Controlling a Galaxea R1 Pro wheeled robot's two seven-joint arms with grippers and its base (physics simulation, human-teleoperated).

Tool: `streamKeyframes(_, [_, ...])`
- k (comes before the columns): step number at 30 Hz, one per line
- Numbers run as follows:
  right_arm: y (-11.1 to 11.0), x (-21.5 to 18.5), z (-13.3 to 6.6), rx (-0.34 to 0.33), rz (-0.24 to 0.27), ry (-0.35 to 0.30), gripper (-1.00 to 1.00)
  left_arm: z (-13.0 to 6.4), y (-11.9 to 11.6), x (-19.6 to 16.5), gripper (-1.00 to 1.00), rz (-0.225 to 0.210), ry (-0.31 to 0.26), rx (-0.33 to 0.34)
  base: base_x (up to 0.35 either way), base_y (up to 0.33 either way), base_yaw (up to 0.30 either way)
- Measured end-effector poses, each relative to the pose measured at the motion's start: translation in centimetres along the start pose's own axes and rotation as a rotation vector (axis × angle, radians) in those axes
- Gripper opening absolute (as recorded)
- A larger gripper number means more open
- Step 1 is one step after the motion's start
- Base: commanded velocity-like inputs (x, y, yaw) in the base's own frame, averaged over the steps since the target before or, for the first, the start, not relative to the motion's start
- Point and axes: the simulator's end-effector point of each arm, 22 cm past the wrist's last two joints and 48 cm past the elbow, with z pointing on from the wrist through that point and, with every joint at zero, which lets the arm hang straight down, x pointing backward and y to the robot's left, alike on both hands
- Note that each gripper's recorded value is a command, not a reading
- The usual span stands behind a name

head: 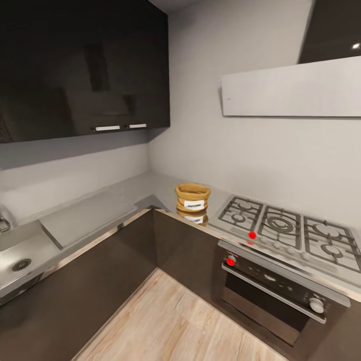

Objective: In the kitchen, take the popcorn bag from the countertop, put it into the microwave, and heat it until the popcorn is cooked so the cooked popcorn ends up inside the bag.

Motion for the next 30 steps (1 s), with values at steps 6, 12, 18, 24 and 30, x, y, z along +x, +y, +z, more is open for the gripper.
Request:
streamKeyframes(6, [-0.1, 0.0, 0.0, 0.002, 0.002, 0.0, 1.0, 0.0, 0.0, 0.0, 1.0, 0.0, 0.001, 0.0, 0.188, 0.281, -0.16])
streamKeyframes(12, [-0.1, 0.0, 0.0, 0.003, 0.003, 0.0, 1.0, 0.0, -0.1, 0.0, 1.0, 0.0, 0.001, 0.001, 0.189, 0.255, -0.272])
streamKeyframes(18, [-0.1, 0.0, 0.0, 0.002, 0.003, 0.0, 1.0, 0.0, -0.1, 0.0, 1.0, 0.0, 0.001, 0.001, 0.19, 0.208, -0.252])
streamKeyframes(24, [0.0, 0.0, 0.0, 0.002, 0.003, 0.0, 1.0, 0.0, -0.1, 0.0, 1.0, 0.0, 0.001, 0.001, 0.188, 0.237, -0.184])
streamKeyframes(30, [-0.2, -2.1, 0.2, 0.005, 0.012, -0.062, 1.0, 0.0, -0.1, 0.0, 1.0, 0.0, 0.001, 0.001, 0.138, 0.268, -0.02])
